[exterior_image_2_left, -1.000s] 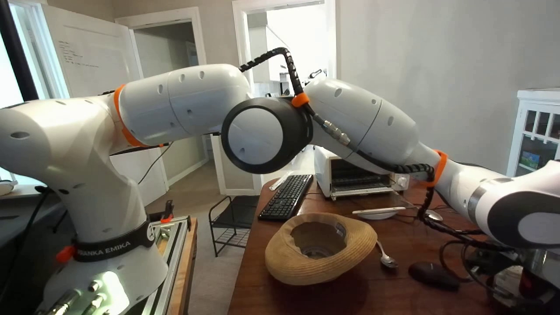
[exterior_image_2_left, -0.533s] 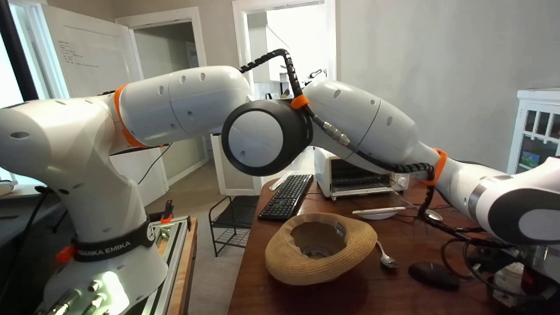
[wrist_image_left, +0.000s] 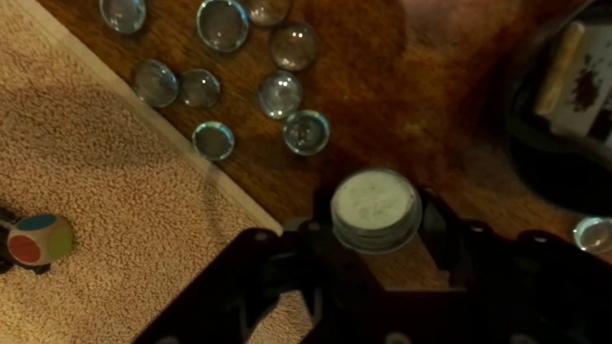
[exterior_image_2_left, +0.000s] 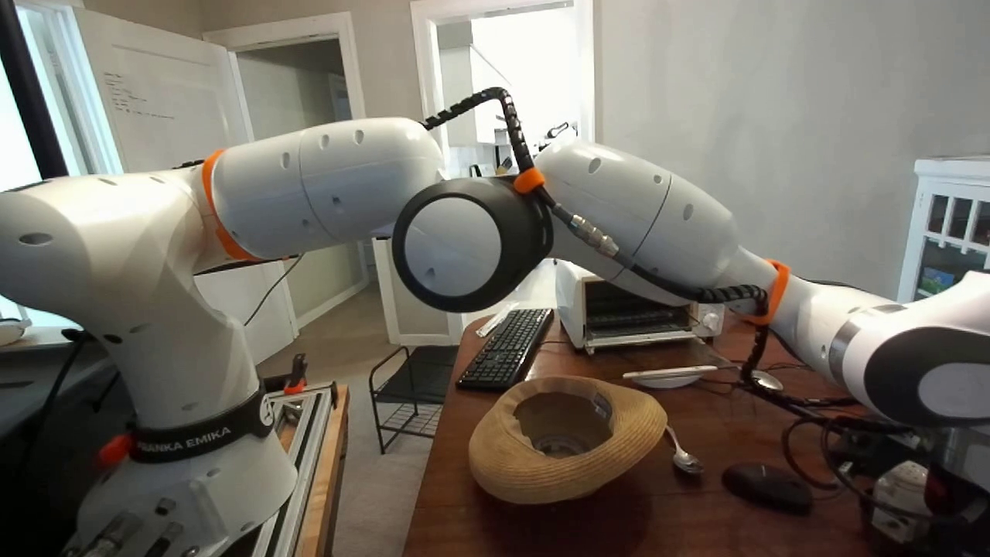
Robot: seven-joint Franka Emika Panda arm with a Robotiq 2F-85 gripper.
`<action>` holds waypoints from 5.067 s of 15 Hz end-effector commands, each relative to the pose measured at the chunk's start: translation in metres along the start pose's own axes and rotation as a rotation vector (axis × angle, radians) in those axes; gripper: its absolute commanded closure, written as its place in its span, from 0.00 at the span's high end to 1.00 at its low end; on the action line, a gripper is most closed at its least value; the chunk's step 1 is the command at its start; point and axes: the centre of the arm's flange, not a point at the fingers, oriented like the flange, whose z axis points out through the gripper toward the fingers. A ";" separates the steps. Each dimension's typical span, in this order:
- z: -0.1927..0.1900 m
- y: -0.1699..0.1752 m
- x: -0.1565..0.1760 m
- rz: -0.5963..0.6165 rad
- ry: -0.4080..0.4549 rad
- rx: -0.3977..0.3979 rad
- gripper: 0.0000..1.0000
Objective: Put the grey lid on the jar in the bowl.
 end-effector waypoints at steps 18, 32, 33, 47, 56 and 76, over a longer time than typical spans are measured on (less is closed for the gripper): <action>-0.162 0.008 -0.004 -0.002 -0.046 -0.052 0.23; -0.156 -0.036 -0.033 -0.110 -0.052 -0.027 0.23; -0.155 -0.038 -0.034 -0.114 -0.050 -0.027 0.23; -0.132 -0.061 -0.034 -0.168 -0.031 -0.030 0.23; -0.121 -0.076 -0.044 -0.236 0.028 -0.025 0.23; -0.117 -0.084 -0.056 -0.272 0.030 0.044 0.23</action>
